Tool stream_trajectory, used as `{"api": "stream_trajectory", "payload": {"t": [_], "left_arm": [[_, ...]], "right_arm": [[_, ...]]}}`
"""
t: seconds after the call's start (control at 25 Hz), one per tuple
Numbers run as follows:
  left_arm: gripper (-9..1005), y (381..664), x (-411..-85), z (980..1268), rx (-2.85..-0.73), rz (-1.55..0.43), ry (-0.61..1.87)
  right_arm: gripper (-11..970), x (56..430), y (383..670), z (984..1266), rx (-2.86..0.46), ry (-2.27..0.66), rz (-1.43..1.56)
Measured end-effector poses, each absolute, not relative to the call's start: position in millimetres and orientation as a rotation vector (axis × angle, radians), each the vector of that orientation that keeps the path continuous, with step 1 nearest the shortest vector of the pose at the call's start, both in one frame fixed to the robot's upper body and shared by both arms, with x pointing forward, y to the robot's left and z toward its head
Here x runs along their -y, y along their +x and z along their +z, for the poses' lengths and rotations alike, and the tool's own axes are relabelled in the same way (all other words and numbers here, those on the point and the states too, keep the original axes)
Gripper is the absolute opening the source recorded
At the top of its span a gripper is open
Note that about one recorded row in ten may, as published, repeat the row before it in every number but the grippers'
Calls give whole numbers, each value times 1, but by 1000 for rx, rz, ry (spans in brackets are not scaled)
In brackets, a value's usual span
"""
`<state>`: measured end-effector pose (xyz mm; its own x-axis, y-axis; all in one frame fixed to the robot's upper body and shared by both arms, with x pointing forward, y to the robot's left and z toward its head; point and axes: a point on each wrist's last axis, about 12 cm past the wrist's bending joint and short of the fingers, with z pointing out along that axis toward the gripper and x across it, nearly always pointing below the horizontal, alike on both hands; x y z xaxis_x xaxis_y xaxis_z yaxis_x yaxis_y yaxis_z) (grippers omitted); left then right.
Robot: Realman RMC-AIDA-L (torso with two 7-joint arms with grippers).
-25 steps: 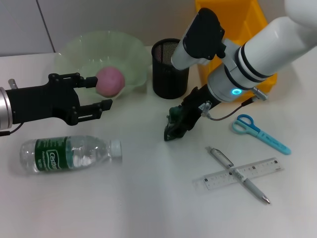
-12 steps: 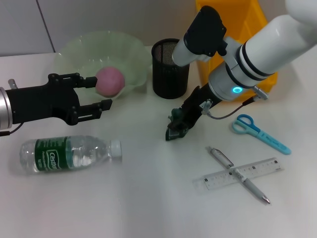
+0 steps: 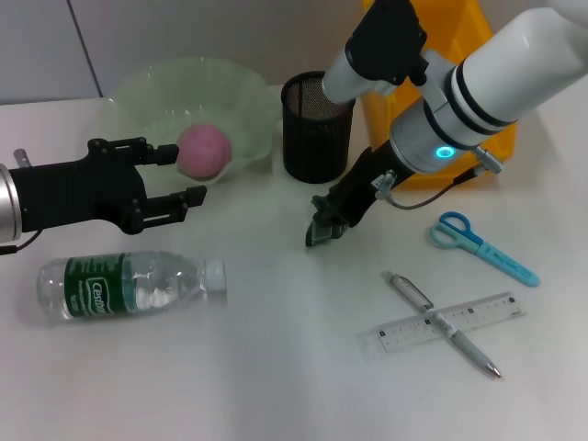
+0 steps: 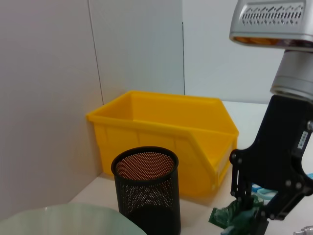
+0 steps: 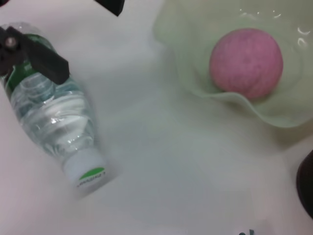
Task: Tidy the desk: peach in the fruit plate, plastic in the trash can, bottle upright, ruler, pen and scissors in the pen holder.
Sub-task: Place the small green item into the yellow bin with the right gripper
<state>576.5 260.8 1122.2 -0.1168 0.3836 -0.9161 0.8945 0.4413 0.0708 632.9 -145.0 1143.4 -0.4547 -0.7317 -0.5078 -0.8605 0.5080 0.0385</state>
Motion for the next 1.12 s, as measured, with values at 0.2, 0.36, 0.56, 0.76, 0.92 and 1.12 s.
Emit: {"api": "stream_trajectory", "payload": {"t": [0.2,0.36,0.56,0.76,0.92,1.12], "left_arm": [[662,576,-262,1122,-1706,-644,1112],[662,575,-263,1121,-1705,-641,1111],[662,575,-263,1121,-1705,-639,1112],[663,575,-264,1121,-1705,-638,1113],[663,575,-265,1121,-1705,-636,1114],[663,575,-266,1121,-1706,-633,1112]], "right_arm": [[209,147,630,1164,-2280,-1284,398],[204,159,622,1192,-2201,-1198,363],[205,177,610,1213,-2141,-1090,302],[206,194,600,1225,-2117,-991,243],[207,202,593,1233,-2091,-944,224],[208,217,584,1244,-2052,-858,193]]}}
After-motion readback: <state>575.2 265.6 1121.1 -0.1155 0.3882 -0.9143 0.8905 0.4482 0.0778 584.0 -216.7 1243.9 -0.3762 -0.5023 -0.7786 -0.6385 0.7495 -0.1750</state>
